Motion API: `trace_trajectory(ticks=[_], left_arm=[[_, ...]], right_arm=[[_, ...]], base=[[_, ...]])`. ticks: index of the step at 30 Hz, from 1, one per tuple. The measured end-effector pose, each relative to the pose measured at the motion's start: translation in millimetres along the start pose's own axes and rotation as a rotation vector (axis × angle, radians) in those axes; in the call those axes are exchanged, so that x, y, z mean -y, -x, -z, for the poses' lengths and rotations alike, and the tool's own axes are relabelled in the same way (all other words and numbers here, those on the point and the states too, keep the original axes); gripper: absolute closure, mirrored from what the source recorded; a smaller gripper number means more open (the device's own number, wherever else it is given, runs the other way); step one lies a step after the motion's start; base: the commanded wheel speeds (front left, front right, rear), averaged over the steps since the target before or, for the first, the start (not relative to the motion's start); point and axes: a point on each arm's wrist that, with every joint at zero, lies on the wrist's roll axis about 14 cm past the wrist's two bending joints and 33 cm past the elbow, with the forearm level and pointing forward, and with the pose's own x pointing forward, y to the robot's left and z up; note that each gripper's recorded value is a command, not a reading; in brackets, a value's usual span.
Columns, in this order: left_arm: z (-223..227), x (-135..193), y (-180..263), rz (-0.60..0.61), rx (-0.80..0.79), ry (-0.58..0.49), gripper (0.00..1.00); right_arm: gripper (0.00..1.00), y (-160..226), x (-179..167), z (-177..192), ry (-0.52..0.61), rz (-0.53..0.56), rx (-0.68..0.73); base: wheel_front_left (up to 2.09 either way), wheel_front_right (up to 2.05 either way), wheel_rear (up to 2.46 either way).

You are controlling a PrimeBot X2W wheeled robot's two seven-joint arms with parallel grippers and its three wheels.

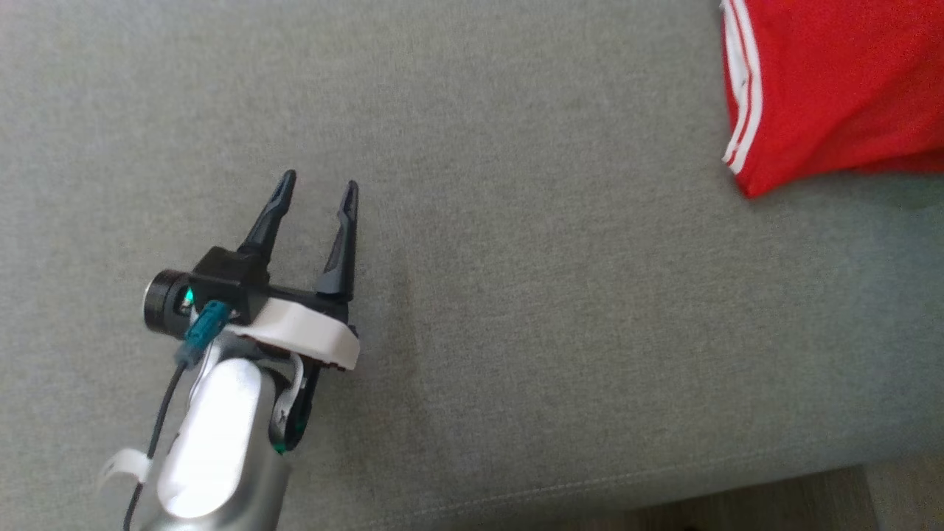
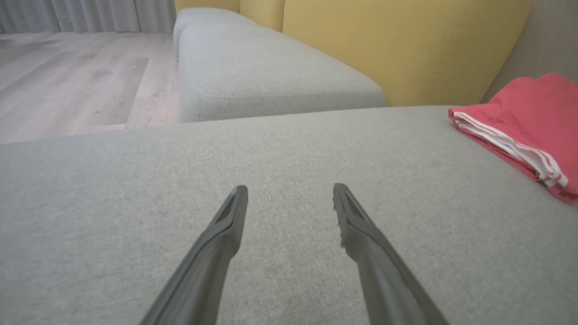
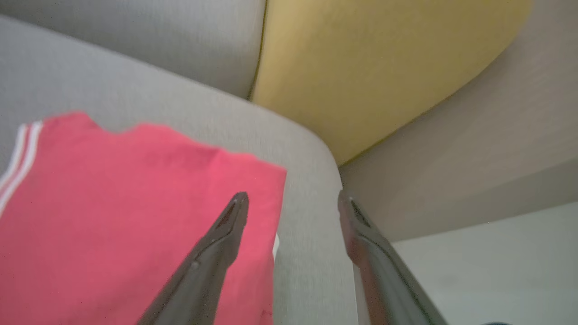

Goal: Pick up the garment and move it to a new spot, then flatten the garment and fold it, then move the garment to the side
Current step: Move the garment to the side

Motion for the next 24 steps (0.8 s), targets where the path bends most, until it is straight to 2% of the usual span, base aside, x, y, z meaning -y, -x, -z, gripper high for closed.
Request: trace_trajectory(ticks=[4, 8, 11, 18, 24], left_arm=[[-24.5, -6.3, 7.2, -0.034, 0.057, -0.006, 0.00], [-51.1, -17.6, 22.1, -0.088, 0.119, -0.012, 0.00], [-71.8, -23.0, 37.1, -0.119, 0.170, -0.016, 0.00], [-115.0, -32.3, 71.1, -0.180, 0.288, -0.018, 0.00], [-111.8, -34.7, 97.6, -0.210, 0.284, 0.002, 0.00]], right_arm=[[0.00, 18.8, 1.5, -45.3, -0.037, 0.009, 0.193], [0.00, 53.7, -2.1, -98.5, -0.102, -0.001, 0.444], [0.00, 84.0, -18.9, -123.0, -0.142, -0.044, 0.601], [0.00, 134.1, -71.8, -113.7, -0.291, -0.163, 0.752], [0.00, 160.0, -107.6, -80.9, -0.437, -0.225, 0.778]], base=[[0.00, 0.00, 0.00], [0.00, 0.00, 0.00], [0.00, 0.00, 0.00], [0.00, 0.00, 0.00], [0.00, 0.00, 0.00]])
